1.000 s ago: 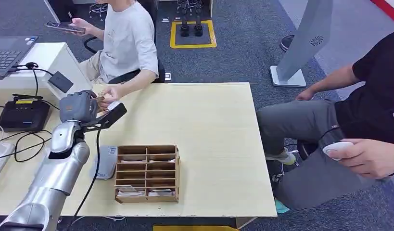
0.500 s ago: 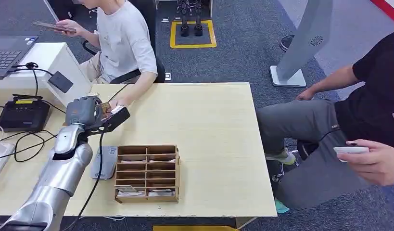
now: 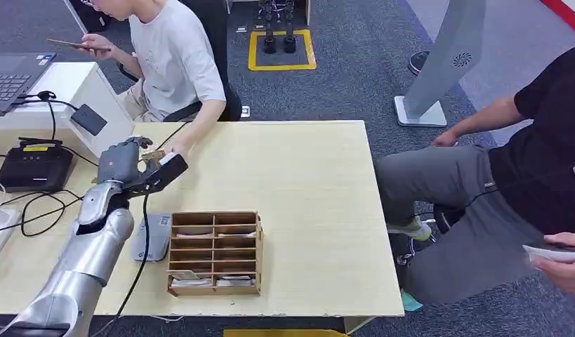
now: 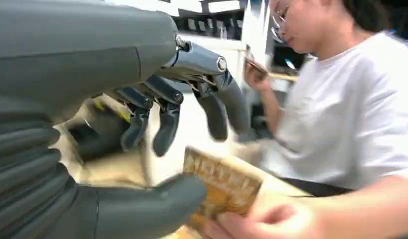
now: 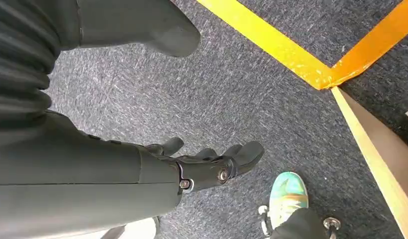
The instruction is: Pass the card to the sensor for recognition and then transmit it.
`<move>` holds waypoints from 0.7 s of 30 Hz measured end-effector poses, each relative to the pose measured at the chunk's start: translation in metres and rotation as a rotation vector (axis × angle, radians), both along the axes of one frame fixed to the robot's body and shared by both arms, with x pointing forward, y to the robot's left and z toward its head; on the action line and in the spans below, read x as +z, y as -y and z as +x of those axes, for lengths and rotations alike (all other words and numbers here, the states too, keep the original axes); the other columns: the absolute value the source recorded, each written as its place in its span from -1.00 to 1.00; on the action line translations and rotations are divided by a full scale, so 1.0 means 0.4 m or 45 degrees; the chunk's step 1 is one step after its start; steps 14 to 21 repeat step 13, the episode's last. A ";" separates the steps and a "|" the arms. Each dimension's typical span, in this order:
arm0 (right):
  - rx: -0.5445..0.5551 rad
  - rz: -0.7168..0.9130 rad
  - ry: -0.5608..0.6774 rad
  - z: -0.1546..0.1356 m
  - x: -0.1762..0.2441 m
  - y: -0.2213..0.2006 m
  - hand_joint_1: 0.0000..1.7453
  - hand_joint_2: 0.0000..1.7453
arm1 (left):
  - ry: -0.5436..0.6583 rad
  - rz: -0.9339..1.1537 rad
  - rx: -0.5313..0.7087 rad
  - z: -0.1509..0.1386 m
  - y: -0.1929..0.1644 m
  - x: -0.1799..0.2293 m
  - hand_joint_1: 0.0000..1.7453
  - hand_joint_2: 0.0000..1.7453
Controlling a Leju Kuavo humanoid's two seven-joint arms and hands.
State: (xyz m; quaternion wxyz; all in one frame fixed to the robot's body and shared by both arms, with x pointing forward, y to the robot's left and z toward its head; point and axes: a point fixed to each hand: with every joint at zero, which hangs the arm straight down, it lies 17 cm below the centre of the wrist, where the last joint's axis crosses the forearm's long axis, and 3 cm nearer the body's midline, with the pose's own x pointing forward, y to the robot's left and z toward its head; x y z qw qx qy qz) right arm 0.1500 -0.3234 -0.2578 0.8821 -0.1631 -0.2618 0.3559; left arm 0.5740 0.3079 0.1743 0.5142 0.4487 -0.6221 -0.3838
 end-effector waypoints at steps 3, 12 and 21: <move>-0.011 -0.002 -0.001 -0.002 0.000 0.004 -1.00 1.00 | 0.030 -0.158 -0.008 -0.009 -0.016 0.012 -1.00 1.00; -0.029 -0.009 0.002 -0.009 -0.001 0.011 -1.00 1.00 | 0.119 -0.404 0.033 -0.052 -0.114 0.024 -1.00 1.00; -0.034 -0.010 0.006 -0.009 0.000 0.013 -1.00 1.00 | 0.149 -0.415 0.046 -0.063 -0.130 0.029 -1.00 1.00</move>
